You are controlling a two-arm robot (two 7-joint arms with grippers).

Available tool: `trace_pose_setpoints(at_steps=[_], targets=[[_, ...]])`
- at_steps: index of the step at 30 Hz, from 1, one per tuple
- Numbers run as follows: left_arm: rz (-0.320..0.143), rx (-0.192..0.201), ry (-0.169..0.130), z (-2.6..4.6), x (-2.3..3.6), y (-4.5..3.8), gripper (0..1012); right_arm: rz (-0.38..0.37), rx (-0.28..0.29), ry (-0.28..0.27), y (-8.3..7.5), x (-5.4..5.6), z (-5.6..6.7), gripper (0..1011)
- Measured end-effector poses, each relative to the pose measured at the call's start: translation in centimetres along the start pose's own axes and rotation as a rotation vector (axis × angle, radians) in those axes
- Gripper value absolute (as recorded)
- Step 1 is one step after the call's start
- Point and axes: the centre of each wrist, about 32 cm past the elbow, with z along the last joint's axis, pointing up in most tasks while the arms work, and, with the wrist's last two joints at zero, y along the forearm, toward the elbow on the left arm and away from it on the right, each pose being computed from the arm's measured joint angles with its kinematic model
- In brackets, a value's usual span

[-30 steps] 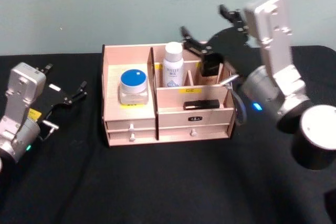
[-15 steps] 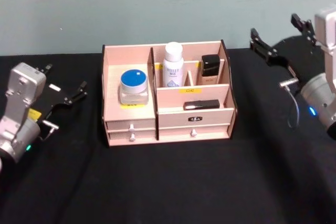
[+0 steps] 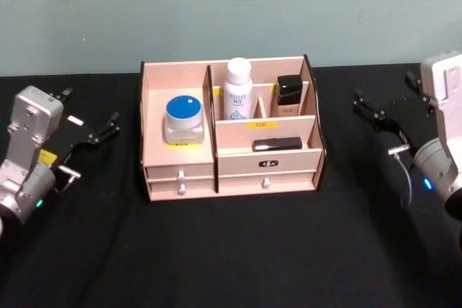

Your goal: Pick up the facial cleanser and watermelon frost from the table and place them into the tiered storage box.

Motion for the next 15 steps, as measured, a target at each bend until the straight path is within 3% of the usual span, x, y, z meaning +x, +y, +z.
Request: trace_pose_setpoints(at_steps=[15], targets=[[0.0, 0.0, 0.0, 0.0, 0.0, 0.0, 1010, 0.001, 0.009, -0.002, -0.03, 0.06, 0.33, 1000]])
